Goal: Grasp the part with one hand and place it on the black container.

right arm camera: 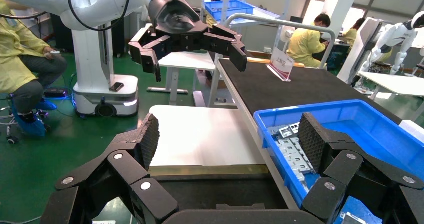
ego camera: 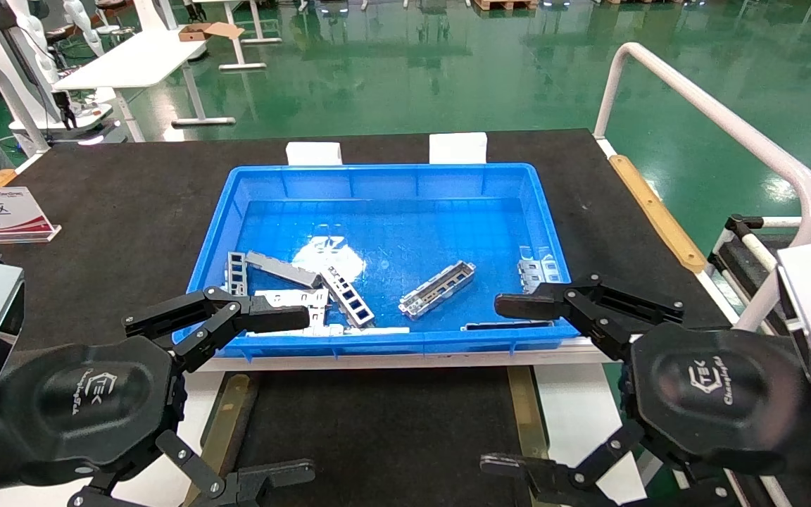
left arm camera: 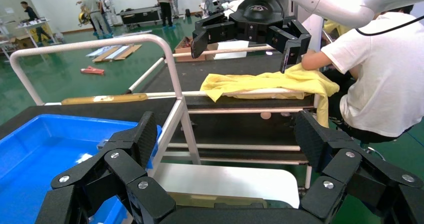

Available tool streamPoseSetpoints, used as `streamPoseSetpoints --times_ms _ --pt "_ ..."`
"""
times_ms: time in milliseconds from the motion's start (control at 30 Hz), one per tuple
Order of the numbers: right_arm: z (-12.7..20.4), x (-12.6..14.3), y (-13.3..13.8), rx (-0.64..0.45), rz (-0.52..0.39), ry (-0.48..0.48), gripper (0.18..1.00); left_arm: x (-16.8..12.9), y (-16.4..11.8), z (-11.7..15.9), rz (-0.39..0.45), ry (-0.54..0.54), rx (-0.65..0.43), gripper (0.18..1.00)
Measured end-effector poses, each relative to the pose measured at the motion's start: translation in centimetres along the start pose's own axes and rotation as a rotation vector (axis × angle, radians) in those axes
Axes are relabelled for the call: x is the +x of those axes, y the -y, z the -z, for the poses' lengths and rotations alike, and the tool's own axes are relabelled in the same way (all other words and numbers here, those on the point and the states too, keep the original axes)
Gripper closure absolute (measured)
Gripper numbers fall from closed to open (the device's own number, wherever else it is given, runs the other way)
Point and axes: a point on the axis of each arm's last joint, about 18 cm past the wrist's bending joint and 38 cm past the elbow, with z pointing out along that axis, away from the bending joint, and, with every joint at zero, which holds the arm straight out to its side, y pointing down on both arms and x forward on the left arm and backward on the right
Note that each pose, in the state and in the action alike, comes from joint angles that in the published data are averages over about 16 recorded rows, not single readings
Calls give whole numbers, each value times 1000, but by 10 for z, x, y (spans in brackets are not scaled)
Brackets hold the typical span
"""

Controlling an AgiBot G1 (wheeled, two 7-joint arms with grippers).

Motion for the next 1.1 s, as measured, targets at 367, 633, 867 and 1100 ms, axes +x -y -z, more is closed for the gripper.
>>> streamPoseSetpoints --times_ms 367,633,867,1100 --pt "0 0 0 0 0 0 178 0 0 0 0 1 1 184" --pt "0 0 0 0 0 0 178 -3 -3 -3 -10 14 -6 184" --pt "0 0 0 0 0 0 178 -12 -13 -13 -33 47 -30 184" --pt "0 0 0 0 0 0 178 -31 -27 -34 -57 100 -63 184"
